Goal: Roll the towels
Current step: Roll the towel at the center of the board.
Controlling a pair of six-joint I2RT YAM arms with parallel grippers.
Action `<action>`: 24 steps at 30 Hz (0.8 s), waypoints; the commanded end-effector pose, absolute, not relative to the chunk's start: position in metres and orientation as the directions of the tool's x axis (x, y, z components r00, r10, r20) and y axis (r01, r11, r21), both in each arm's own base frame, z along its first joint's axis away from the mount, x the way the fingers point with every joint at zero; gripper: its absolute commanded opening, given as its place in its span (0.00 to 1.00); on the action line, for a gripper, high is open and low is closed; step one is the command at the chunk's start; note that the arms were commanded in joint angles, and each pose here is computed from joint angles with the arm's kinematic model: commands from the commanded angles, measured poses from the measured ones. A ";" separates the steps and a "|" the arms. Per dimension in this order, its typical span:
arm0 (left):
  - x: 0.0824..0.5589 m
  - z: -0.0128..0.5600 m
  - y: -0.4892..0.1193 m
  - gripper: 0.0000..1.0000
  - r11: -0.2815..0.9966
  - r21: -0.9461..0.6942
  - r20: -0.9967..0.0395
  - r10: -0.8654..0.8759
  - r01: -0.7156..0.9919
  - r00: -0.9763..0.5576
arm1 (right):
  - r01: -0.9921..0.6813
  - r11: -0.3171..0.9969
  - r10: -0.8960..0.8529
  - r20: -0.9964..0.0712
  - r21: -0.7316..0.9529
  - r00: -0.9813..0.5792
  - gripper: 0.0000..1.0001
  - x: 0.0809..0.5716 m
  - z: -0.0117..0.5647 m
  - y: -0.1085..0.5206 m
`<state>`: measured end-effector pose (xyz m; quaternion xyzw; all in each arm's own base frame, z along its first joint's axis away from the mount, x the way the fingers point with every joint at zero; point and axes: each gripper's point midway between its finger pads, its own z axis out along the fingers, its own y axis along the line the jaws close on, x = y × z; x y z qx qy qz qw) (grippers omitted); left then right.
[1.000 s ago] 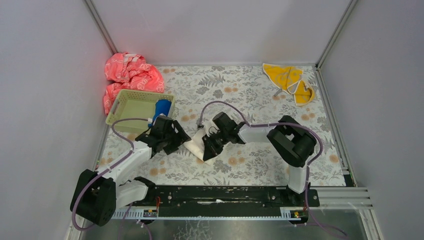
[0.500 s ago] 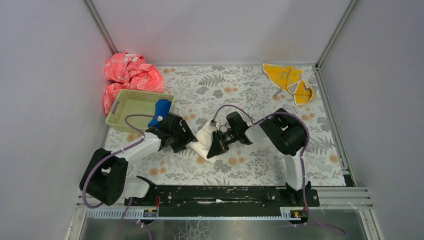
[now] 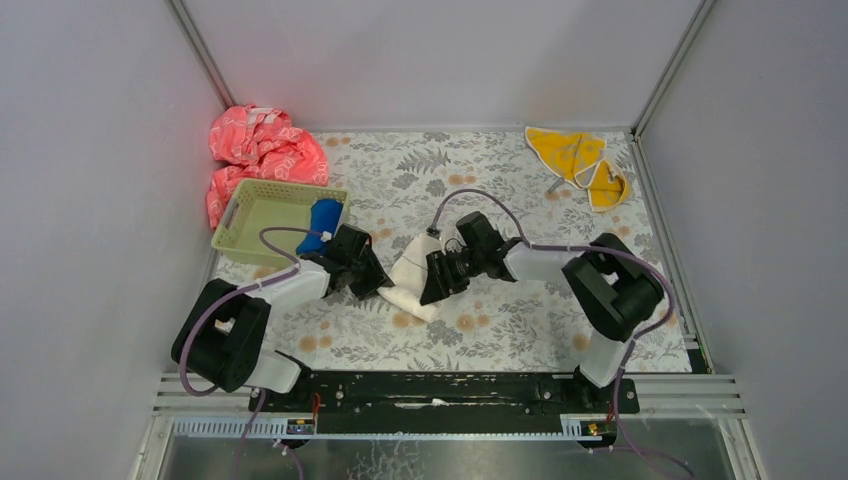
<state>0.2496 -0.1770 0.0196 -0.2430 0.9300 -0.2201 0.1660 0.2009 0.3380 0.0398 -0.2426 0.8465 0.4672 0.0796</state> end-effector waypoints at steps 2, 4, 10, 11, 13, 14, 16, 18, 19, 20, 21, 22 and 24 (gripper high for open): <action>0.250 0.009 -0.174 0.35 0.809 -0.460 -0.218 -0.501 -0.365 -0.837 | -0.768 0.502 -0.483 -0.607 0.398 -0.631 0.60 0.206 0.065 0.335; 0.250 0.009 -0.174 0.34 0.812 -0.456 -0.217 -0.499 -0.364 -0.839 | -0.822 0.512 -0.530 -0.661 0.251 -0.532 0.62 0.205 0.070 0.336; 0.250 0.010 -0.172 0.34 0.820 -0.442 -0.226 -0.495 -0.365 -0.839 | -0.884 0.447 -0.651 -0.727 -0.136 -0.218 0.65 0.193 0.094 0.346; 0.250 0.010 -0.172 0.34 0.820 -0.442 -0.226 -0.495 -0.364 -0.839 | -0.891 0.424 -0.665 -0.723 -0.162 -0.186 0.65 0.188 0.094 0.350; 0.250 0.010 -0.172 0.34 0.819 -0.442 -0.223 -0.496 -0.367 -0.839 | -0.899 0.391 -0.691 -0.708 -0.197 -0.145 0.65 0.179 0.091 0.358; 0.250 0.010 -0.172 0.34 0.818 -0.444 -0.223 -0.497 -0.366 -0.839 | -0.900 0.381 -0.706 -0.696 -0.214 -0.133 0.64 0.177 0.084 0.359; 0.250 0.010 -0.172 0.34 0.818 -0.443 -0.223 -0.496 -0.365 -0.839 | -0.894 0.377 -0.732 -0.670 -0.241 -0.128 0.64 0.176 0.072 0.359; 0.249 0.010 -0.172 0.35 0.820 -0.441 -0.223 -0.493 -0.364 -0.841 | -0.876 0.393 -0.751 -0.648 -0.280 -0.130 0.64 0.182 0.062 0.355; 0.249 0.010 -0.172 0.35 0.820 -0.442 -0.224 -0.494 -0.364 -0.840 | -0.866 0.399 -0.763 -0.633 -0.303 -0.130 0.64 0.186 0.057 0.351; 0.249 0.010 -0.171 0.35 0.821 -0.440 -0.226 -0.493 -0.364 -0.840 | -0.857 0.402 -0.774 -0.620 -0.323 -0.129 0.64 0.189 0.054 0.348; 0.249 0.010 -0.171 0.35 0.822 -0.438 -0.224 -0.492 -0.364 -0.841 | -0.845 0.408 -0.783 -0.609 -0.345 -0.130 0.64 0.192 0.051 0.345; 0.249 0.010 -0.171 0.35 0.822 -0.438 -0.224 -0.492 -0.364 -0.841 | -0.834 0.415 -0.786 -0.605 -0.363 -0.127 0.63 0.195 0.051 0.343; 0.248 0.010 -0.171 0.35 0.823 -0.438 -0.227 -0.491 -0.363 -0.841 | -0.831 0.407 -0.799 -0.588 -0.380 -0.122 0.64 0.197 0.044 0.340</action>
